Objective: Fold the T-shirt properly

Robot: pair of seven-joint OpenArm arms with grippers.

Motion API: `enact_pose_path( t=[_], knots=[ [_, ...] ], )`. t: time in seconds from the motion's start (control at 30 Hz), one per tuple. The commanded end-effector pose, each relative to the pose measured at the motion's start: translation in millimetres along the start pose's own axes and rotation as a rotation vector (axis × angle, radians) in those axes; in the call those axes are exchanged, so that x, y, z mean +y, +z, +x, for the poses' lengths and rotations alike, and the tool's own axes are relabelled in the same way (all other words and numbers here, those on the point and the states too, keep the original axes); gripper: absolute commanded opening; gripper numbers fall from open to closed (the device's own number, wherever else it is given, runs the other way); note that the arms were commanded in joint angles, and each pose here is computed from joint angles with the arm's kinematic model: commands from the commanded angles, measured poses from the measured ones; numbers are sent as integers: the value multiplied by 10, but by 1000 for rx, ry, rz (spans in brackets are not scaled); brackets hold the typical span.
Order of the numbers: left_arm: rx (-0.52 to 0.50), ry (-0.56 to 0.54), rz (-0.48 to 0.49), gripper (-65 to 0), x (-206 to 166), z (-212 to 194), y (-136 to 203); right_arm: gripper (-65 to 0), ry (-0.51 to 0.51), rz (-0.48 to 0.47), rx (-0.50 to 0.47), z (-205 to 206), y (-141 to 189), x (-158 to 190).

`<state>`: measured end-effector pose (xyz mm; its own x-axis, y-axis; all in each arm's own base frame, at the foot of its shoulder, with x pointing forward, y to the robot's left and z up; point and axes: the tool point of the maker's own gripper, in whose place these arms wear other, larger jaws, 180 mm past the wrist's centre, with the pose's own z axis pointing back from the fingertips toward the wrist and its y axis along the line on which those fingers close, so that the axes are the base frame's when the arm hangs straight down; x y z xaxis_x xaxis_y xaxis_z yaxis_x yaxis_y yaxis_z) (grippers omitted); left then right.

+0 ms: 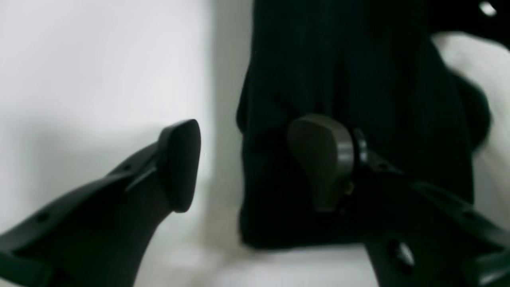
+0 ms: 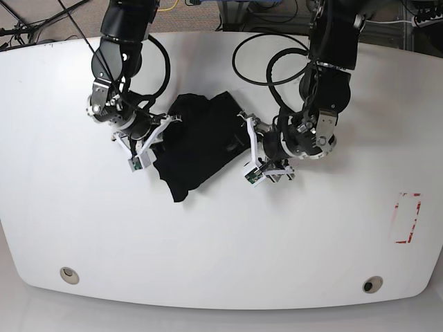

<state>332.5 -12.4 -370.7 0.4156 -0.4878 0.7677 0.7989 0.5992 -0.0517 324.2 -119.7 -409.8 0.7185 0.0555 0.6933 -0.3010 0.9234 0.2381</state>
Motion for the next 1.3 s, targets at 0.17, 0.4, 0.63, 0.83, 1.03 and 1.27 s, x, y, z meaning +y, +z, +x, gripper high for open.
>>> enact_pose_path(
  t=[0.17, 0.4, 0.63, 0.83, 1.03, 1.27],
  knots=[
    [-36, -47, 13, -271, -190, 113, 197, -549, 72, 15, 5, 326, -160, -35],
    [-20, -57, 16, -271, -266, 134, 239, -549, 136, 90, 10, 493, -377, 237],
    [-43, -76, 29, -271, -254, 248, 278, -549, 168, 113, -14, 662, -425, 362],
    [-125, -114, 118, -271, 24, 590, 491, -549, 202, 99, -62, 860, -334, 360],
    [-189, -149, 173, -271, 232, 914, 613, -549, 280, 36, -135, 1101, -32, 211],
    [-251, -157, 153, -239, 195, 1250, 544, -549, 336, -43, -192, 1211, 307, 74]
  ],
)
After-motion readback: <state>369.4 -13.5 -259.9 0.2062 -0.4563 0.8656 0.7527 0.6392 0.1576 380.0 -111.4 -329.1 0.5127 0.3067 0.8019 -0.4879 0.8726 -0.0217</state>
